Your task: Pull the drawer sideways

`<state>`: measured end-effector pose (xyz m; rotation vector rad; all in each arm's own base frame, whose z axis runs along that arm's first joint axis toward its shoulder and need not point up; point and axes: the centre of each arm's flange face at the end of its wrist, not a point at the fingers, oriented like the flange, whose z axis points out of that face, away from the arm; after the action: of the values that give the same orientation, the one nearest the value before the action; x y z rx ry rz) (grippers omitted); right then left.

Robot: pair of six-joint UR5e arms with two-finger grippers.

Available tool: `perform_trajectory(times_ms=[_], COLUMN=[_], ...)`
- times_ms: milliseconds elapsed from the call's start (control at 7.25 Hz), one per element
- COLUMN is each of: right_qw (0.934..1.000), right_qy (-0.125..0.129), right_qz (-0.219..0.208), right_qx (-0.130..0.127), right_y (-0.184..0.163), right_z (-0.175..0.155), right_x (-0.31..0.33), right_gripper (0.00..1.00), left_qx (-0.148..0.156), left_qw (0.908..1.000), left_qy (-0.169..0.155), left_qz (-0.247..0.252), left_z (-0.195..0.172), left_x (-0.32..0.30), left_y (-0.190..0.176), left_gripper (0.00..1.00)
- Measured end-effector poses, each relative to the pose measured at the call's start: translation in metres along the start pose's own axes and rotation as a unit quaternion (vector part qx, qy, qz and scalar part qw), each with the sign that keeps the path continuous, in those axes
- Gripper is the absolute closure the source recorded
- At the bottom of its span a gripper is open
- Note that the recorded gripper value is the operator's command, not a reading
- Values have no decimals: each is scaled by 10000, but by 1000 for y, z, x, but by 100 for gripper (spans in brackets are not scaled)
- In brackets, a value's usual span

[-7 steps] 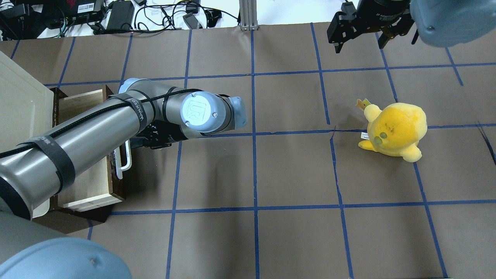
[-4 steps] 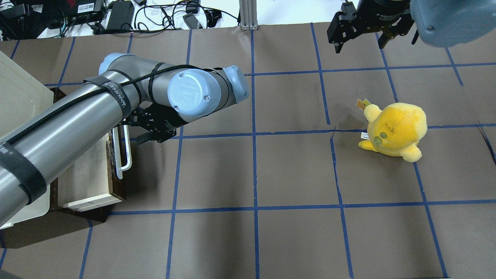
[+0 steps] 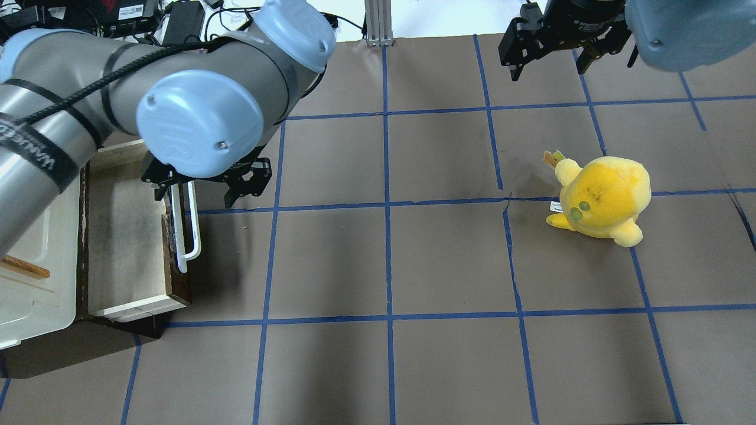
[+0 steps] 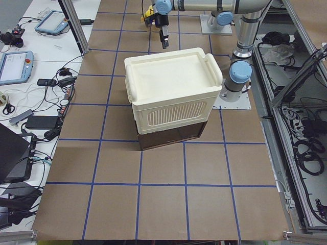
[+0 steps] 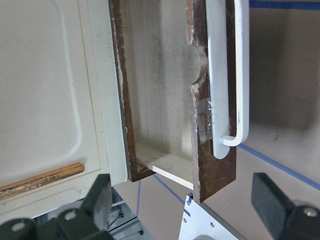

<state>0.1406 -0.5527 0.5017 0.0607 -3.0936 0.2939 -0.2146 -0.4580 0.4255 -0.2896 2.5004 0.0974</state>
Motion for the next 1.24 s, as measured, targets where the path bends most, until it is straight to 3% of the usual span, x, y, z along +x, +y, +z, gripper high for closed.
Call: perform_trajectory(times_ms=[138, 414, 966, 1241], right_qw=[10000, 10000, 10000, 10000], right_qy=[1, 0, 3, 3], right_qz=[0, 0, 0, 0], right_qx=[0, 0, -1, -1], right_y=[0, 0, 0, 0], right_z=[0, 0, 0, 0], right_x=[0, 0, 0, 0], right_gripper=[0, 0, 0, 0], left_qx=[96, 364, 697, 848], left_qw=[9979, 9837, 9539, 9476], left_qy=[641, 1760, 2918, 3081], left_qz=[-34, -2, 17, 48], left_z=[-18, -46, -40, -42], left_x=[-21, -43, -43, -46], left_y=[5, 14, -19, -35], left_gripper=[0, 0, 0, 0])
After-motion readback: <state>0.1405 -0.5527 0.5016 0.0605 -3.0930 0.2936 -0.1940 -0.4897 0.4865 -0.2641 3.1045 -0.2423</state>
